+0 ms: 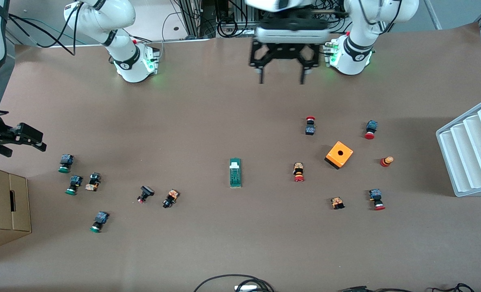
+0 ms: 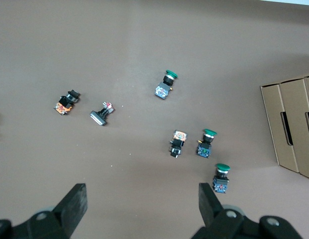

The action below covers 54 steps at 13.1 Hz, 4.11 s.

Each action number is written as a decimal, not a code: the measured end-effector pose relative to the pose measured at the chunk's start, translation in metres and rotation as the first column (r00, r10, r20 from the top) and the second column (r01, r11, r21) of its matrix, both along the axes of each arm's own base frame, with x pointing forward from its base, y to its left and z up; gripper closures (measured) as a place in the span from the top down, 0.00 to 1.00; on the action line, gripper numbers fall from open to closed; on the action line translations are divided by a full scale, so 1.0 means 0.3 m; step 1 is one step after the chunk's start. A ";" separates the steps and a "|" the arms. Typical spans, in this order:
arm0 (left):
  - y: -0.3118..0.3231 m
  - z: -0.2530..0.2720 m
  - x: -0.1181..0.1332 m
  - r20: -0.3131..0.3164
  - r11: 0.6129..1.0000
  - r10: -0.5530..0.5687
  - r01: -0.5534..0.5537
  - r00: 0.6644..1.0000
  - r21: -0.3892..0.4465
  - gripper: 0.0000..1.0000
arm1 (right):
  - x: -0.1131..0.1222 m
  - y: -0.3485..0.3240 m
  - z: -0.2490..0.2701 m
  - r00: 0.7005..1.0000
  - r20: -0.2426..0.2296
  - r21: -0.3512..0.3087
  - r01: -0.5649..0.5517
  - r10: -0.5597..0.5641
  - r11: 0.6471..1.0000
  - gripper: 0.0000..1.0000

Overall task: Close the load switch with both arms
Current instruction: 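Move the left gripper over the green load switch, then lower the left gripper onto the switch while the right gripper approaches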

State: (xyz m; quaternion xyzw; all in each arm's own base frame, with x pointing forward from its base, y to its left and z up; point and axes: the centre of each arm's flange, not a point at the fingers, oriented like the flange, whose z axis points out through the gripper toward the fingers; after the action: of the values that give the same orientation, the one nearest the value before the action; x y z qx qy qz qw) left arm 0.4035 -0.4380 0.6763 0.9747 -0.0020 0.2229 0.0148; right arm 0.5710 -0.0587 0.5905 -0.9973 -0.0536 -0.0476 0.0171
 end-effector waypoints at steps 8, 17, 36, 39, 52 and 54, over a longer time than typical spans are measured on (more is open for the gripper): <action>-0.452 -0.534 -0.221 0.269 0.988 0.150 -0.153 0.952 -0.008 1.00 | 0.000 -0.009 -0.001 1.000 0.000 0.000 0.005 -0.005 1.000 1.00; -0.598 -1.158 -0.211 0.494 0.984 0.169 -0.175 0.853 -0.035 1.00 | 0.057 -0.005 -0.133 0.998 -0.060 -0.009 0.006 -0.006 1.000 1.00; -0.472 -1.941 -0.158 0.712 0.991 0.110 -0.135 0.694 -0.022 1.00 | 0.140 0.912 -0.441 0.913 -0.200 0.104 0.381 -0.356 0.919 1.00; -0.459 -1.948 -0.146 0.749 0.984 0.147 -0.174 0.646 -0.044 1.00 | 0.114 1.082 -0.483 0.846 -0.201 0.096 0.519 -0.494 0.850 1.00; -0.455 -2.045 -0.197 0.774 0.987 0.138 -0.147 0.617 -0.059 1.00 | -0.060 1.590 -0.665 0.540 -0.221 0.108 0.841 -0.812 0.530 1.00; -0.458 -2.052 -0.204 0.773 0.988 0.135 -0.145 0.620 -0.057 1.00 | -0.069 1.623 -0.702 0.489 -0.226 0.109 0.872 -0.843 0.477 1.00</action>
State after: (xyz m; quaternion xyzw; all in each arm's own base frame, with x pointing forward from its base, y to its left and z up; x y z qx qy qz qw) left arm 0.3423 -0.5753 0.0607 0.7817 0.0665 0.6200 -0.0103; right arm 0.5503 0.4282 0.3799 -0.8825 0.4596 0.0155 0.0990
